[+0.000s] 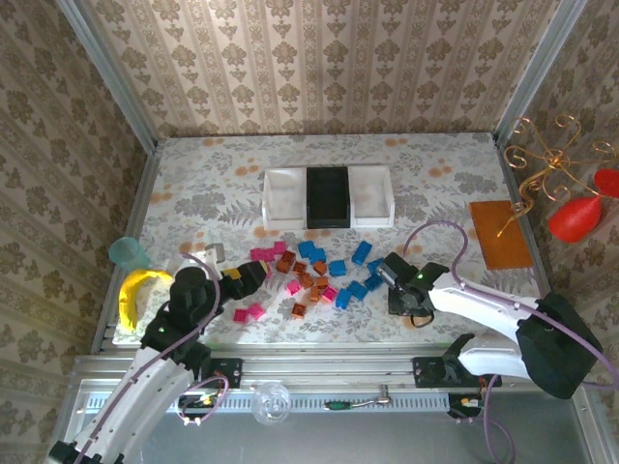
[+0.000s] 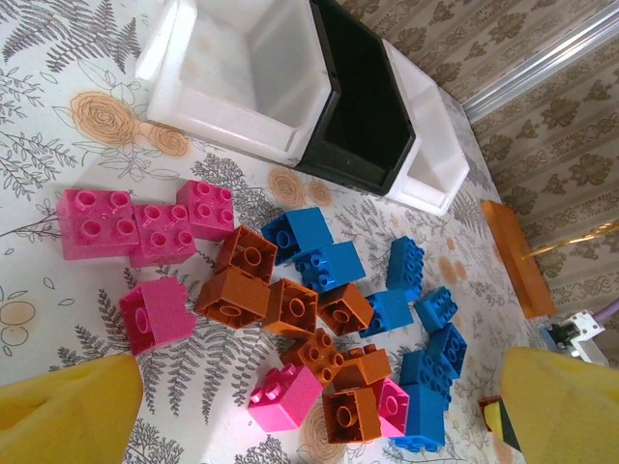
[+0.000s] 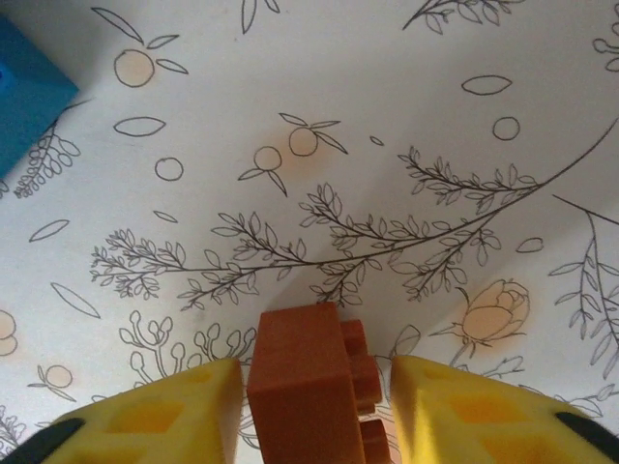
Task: Sort the legos into containers by color
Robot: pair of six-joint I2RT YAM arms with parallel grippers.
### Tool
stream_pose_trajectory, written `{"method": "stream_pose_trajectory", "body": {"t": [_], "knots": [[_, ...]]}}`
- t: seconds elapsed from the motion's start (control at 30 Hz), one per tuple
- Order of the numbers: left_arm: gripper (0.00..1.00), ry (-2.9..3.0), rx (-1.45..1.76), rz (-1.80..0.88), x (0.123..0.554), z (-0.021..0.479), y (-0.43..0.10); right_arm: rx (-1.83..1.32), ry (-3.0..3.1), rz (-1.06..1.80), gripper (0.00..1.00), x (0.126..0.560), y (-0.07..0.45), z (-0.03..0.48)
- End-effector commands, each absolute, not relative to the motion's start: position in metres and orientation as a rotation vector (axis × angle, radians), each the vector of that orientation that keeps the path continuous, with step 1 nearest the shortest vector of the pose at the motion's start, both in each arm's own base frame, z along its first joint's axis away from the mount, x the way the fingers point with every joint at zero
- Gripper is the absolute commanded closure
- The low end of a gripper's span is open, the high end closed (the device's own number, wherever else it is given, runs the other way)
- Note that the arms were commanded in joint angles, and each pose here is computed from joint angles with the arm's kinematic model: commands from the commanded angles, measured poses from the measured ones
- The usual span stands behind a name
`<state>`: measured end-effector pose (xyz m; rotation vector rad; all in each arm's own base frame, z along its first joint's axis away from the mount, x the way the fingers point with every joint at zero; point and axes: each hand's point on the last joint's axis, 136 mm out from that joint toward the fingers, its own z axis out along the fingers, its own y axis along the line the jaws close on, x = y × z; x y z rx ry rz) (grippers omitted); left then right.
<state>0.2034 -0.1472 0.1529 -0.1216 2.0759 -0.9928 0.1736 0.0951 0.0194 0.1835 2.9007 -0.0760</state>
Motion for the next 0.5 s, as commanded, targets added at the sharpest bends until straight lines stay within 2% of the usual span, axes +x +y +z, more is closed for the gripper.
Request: {"method": "stream_pose_trajectory", "body": {"t": [0.0,0.13,0.27,0.47], "knots": [[0.04,2.068,-0.126,-1.002,0.203,0.153,-0.149,0.181,2.899,-0.035,0.61,0.181,0.102,0.021],[0.03,2.069,-0.127,-1.001,0.203,0.153,-0.148,0.164,2.887,-0.018,0.74,0.185,0.105,0.025],[0.03,2.065,-0.129,-1.001,0.203,0.156,-0.149,0.115,2.789,0.07,0.85,0.209,0.117,0.057],[0.0,2.076,-0.144,-1.007,0.206,0.155,-0.152,0.165,2.561,0.233,0.9,0.289,0.135,0.127]]}}
